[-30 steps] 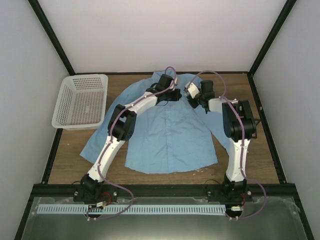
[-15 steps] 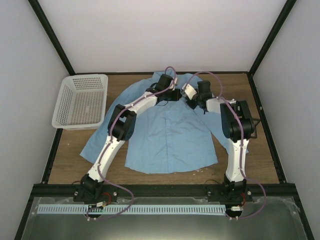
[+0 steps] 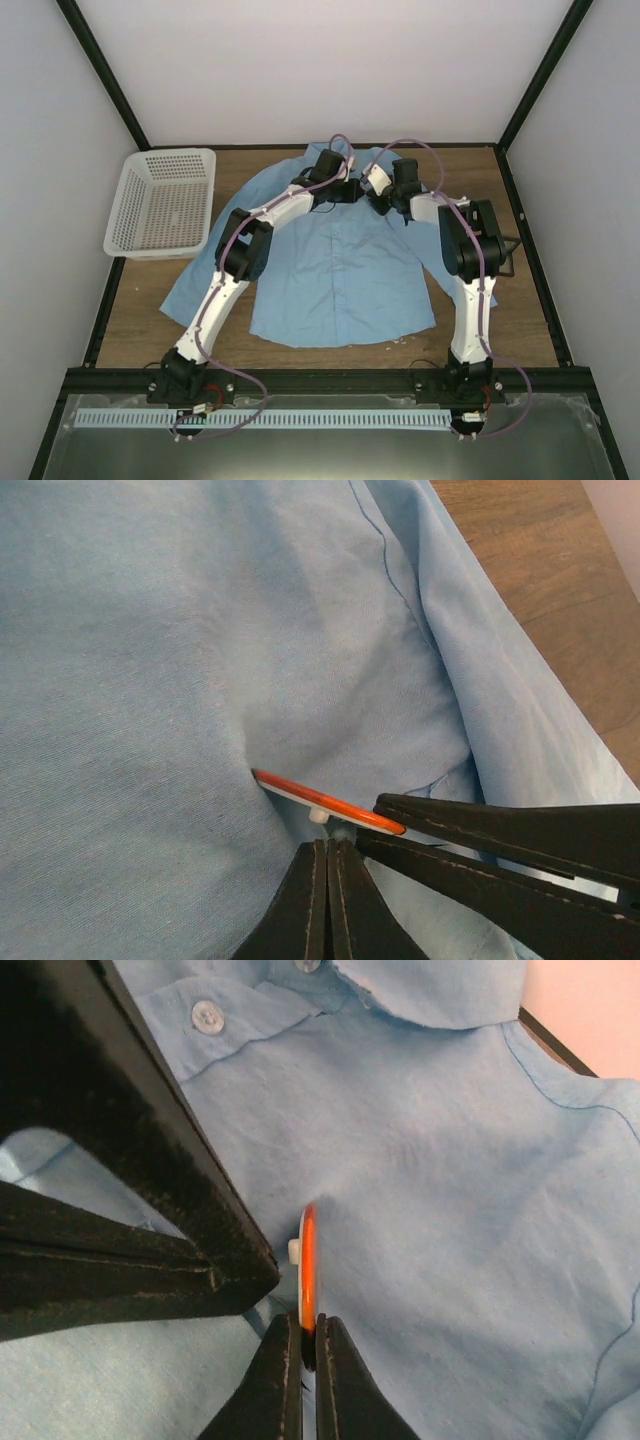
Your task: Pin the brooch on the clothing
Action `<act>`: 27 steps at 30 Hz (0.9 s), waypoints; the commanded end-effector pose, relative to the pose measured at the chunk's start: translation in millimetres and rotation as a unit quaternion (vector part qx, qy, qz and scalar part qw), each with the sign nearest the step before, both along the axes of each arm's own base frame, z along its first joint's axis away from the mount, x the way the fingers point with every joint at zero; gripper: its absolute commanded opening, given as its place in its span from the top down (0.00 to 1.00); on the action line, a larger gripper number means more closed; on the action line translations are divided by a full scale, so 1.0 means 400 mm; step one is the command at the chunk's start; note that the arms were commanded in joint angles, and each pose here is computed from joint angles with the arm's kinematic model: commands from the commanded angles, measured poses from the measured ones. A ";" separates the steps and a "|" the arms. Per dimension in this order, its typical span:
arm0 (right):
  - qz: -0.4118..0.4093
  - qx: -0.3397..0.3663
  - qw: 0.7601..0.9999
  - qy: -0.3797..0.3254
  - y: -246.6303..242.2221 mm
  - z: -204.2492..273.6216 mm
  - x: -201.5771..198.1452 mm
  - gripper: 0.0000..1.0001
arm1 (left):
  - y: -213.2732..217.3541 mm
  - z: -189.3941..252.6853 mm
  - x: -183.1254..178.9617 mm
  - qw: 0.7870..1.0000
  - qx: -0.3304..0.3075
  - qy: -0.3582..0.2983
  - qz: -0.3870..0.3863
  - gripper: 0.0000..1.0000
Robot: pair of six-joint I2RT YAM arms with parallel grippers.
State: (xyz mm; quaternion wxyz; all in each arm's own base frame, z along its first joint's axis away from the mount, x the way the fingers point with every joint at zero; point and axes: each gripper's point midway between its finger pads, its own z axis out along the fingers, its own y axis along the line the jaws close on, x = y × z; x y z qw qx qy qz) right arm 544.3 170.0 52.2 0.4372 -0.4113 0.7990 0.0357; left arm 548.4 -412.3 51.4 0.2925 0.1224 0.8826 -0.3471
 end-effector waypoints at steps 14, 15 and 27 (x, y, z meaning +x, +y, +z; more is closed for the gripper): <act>0.012 0.090 0.995 0.045 0.059 0.065 0.025 0.99 | -0.008 0.138 -0.044 0.997 -0.082 -0.003 -0.015 0.70; 0.013 0.093 0.994 0.048 0.061 0.065 0.025 0.99 | 0.008 0.144 -0.044 0.996 -0.086 -0.001 -0.012 0.67; 0.006 0.093 0.994 0.058 0.046 0.050 0.037 0.99 | 0.120 0.194 -0.017 0.996 -0.085 -0.007 0.039 0.50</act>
